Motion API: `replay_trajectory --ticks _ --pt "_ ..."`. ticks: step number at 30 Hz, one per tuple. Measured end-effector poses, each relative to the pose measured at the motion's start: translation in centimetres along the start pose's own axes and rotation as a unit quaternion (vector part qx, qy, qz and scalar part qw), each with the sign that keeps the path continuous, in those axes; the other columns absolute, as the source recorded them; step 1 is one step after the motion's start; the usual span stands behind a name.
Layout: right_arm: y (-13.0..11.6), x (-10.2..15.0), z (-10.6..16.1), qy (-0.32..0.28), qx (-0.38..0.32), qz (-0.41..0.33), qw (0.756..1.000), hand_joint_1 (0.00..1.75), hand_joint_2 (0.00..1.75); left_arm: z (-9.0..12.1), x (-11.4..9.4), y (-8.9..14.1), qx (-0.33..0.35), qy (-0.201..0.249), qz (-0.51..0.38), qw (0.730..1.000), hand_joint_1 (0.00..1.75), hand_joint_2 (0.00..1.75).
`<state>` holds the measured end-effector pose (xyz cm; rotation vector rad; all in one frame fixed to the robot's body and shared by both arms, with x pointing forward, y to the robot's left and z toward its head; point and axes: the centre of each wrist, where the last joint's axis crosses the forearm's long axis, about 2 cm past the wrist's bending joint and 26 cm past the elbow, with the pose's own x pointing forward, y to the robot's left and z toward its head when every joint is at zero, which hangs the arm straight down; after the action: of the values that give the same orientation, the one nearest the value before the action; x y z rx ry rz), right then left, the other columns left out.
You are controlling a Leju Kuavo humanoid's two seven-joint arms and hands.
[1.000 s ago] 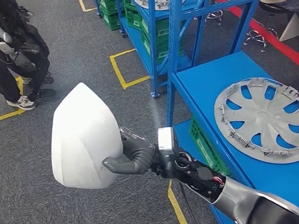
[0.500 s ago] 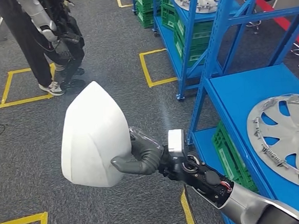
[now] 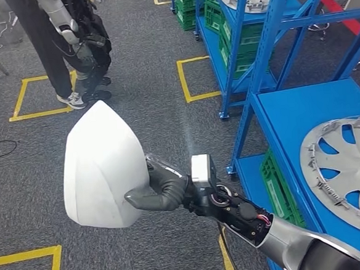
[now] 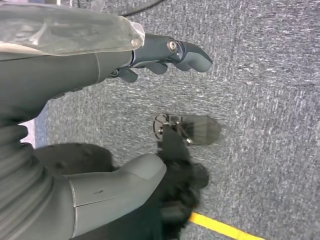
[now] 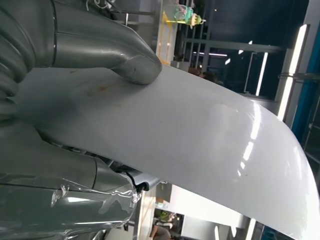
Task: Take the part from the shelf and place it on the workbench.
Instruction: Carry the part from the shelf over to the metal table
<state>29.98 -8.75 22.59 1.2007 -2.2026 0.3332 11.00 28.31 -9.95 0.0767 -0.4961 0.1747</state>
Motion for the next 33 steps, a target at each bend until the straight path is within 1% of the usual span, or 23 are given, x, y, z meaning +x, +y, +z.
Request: replay_trajectory --ticks 13,33 --pt "0.25 -0.02 0.30 0.007 0.000 -0.004 1.000 1.75 1.75 -0.07 0.24 0.09 -0.001 0.003 -0.007 1.000 0.00 1.75" --pt "0.53 -0.05 0.06 -0.001 0.016 -0.019 1.000 1.75 1.75 -0.08 0.15 0.45 0.002 0.004 -0.009 1.000 0.00 1.75"
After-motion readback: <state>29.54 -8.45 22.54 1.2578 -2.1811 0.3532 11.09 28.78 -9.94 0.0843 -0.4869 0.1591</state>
